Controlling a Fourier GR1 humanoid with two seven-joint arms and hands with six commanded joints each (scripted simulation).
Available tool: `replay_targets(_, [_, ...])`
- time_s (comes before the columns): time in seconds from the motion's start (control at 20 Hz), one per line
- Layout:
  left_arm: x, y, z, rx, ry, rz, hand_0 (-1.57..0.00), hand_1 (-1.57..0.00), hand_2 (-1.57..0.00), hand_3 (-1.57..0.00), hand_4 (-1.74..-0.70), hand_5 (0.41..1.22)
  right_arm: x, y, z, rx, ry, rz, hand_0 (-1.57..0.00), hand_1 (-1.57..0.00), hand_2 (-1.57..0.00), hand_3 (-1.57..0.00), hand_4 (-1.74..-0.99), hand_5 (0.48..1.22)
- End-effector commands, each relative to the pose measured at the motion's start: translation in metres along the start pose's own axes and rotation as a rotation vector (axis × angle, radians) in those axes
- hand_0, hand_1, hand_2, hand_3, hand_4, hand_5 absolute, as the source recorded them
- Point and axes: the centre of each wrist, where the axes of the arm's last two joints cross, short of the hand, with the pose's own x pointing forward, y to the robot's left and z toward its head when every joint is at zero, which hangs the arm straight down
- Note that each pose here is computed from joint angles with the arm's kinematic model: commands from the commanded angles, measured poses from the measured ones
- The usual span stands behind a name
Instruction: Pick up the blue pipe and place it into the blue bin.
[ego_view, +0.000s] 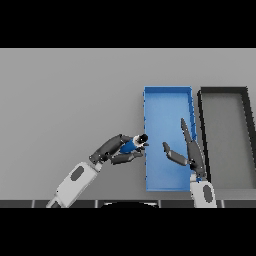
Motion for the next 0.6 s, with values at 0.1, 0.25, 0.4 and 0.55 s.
replay_targets(0.1, [-0.003, -0.002, 0.001, 0.005, 0.019, -0.01, -1.57, -1.57, -1.57, -1.5, -1.74, 1.219, -0.008, 0.014, 0.015, -0.042, 0.043, -0.069, 0.0, 0.0, 0.0, 0.0, -1.141, 0.605])
replay_targets(0.25, [-0.007, 0.0, 0.004, 0.005, 0.028, -0.021, -1.57, -1.57, -1.57, -1.49, -1.74, 1.219, -0.019, 0.031, 0.037, -0.111, 0.114, -0.177, 0.0, 0.0, 0.0, 0.0, -1.178, 0.605])
replay_targets(0.4, [-0.006, 0.001, 0.0, 0.009, 0.038, -0.021, -1.57, -1.57, -1.57, -1.5, -1.74, 1.22, -0.015, 0.027, 0.041, -0.128, 0.026, -0.276, 0.0, 0.0, 0.0, 0.0, -1.196, 0.622])
replay_targets(0.55, [-0.003, 0.0, 0.002, 0.0, 0.027, -0.02, -1.57, -1.57, -1.57, -1.5, -1.74, 1.22, 0.007, 0.0, 0.039, 0.016, -0.116, -0.41, 0.0, 0.0, 0.0, 0.0, -1.231, 0.572])
